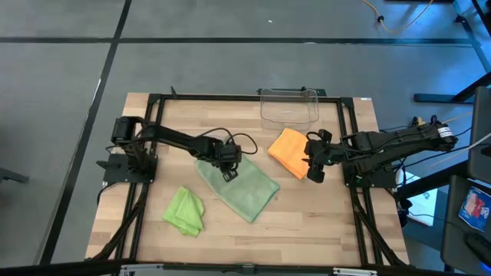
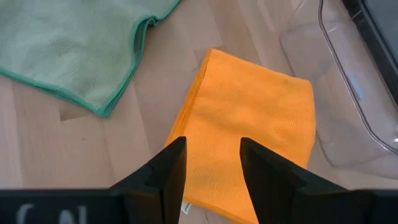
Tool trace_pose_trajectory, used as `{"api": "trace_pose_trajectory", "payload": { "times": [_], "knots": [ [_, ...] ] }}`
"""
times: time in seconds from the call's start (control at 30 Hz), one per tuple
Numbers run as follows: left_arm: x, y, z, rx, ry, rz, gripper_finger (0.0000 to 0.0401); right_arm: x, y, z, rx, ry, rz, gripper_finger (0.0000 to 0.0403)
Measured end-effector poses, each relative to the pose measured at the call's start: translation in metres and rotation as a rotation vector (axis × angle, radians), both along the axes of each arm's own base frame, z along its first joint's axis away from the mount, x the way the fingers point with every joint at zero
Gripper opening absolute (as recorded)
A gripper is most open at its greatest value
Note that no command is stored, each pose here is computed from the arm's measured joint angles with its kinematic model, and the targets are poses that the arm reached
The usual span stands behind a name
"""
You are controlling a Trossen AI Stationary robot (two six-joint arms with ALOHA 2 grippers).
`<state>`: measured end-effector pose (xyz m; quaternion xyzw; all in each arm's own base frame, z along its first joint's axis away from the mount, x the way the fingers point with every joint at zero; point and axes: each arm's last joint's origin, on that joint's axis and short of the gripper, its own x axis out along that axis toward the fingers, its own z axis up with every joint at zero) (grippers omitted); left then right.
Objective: Fold microfiber towels
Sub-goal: Fold the light green microfiber cloth
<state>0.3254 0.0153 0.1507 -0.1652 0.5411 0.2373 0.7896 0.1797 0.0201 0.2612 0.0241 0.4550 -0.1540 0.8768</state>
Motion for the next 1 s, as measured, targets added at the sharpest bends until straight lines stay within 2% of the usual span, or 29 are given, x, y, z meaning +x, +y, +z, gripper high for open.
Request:
{"api": "trace_pose_trajectory", "payload": {
  "times": [0.17, 0.37, 0.53, 0.67, 0.8, 1.0],
  "knots": [
    [-0.007, 0.005, -0.002, 0.011, 0.071, 0.039, 0.0106, 0.0, 0.0, 0.0, 0.0, 0.001, 0.001, 0.0154],
    [-0.019, 0.026, -0.009, 0.019, 0.15, 0.106, 0.0104, 0.0, 0.0, 0.0, -0.002, 0.001, 0.002, 0.0154],
    [-0.028, 0.043, -0.016, 0.018, 0.157, 0.137, 0.0104, 0.0, 0.0, 0.0, -0.002, 0.001, 0.002, 0.0154],
    [-0.03, 0.057, -0.016, 0.105, 0.164, 0.161, 0.0104, 0.0, 0.0, 0.0, -0.002, 0.001, 0.002, 0.0154],
    [-0.028, 0.068, -0.016, 0.126, 0.137, 0.16, 0.0104, 0.0, 0.0, 0.0, -0.002, 0.0, 0.002, 0.0154],
    [-0.028, 0.068, -0.006, 0.127, 0.128, 0.144, 0.0104, 0.001, 0.0, 0.001, -0.023, -0.012, 0.018, 0.0154]
  ]
}}
